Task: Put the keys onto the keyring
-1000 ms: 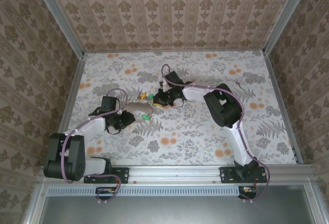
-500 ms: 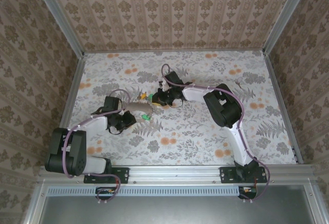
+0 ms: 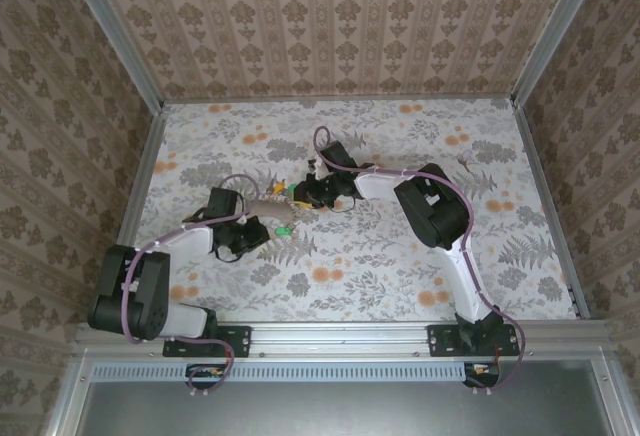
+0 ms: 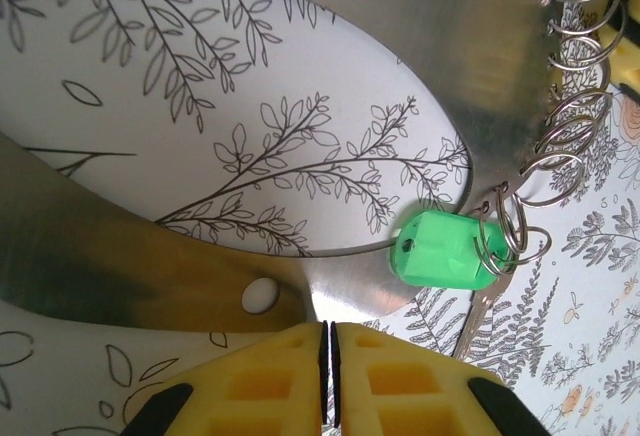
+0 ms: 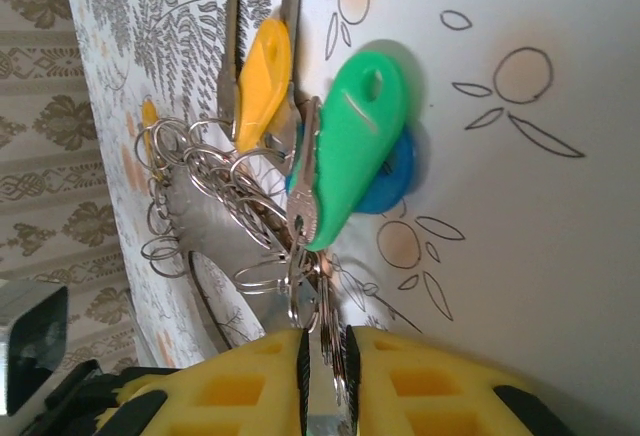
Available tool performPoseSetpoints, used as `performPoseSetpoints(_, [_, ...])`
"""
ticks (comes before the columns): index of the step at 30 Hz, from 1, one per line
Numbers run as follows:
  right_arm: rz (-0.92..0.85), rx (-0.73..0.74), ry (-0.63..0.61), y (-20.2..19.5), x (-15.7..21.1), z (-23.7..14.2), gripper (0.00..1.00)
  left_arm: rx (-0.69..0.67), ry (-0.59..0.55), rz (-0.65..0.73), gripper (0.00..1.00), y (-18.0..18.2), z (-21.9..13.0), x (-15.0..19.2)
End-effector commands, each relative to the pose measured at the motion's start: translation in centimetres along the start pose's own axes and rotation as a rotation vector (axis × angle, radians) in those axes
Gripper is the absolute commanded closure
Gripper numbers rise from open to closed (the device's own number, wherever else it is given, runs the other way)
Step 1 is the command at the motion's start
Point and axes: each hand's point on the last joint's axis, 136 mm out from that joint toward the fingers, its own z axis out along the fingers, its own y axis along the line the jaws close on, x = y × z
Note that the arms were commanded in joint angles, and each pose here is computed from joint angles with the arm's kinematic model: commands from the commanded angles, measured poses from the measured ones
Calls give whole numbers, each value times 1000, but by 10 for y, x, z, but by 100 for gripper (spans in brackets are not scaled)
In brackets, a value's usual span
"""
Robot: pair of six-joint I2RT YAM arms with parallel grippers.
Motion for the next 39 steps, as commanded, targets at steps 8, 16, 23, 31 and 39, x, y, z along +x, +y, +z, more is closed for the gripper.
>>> performPoseSetpoints(8, [16, -43, 27, 3, 8, 5, 79, -5, 6, -7, 90, -1, 4, 2])
performPoseSetpoints(16, [16, -34, 17, -2, 10, 4, 88, -5, 9, -11, 91, 0, 6, 3])
performPoseSetpoints(23, [10, -43, 8, -1, 10, 2, 93, -5, 15, -14, 91, 0, 7, 3])
performPoseSetpoints(31, [1, -71, 10, 5, 10, 2, 93, 3, 15, -6, 93, -3, 8, 3])
performPoseSetpoints(39, [11, -31, 38, -5, 21, 9, 93, 6, 29, -9, 97, -3, 13, 5])
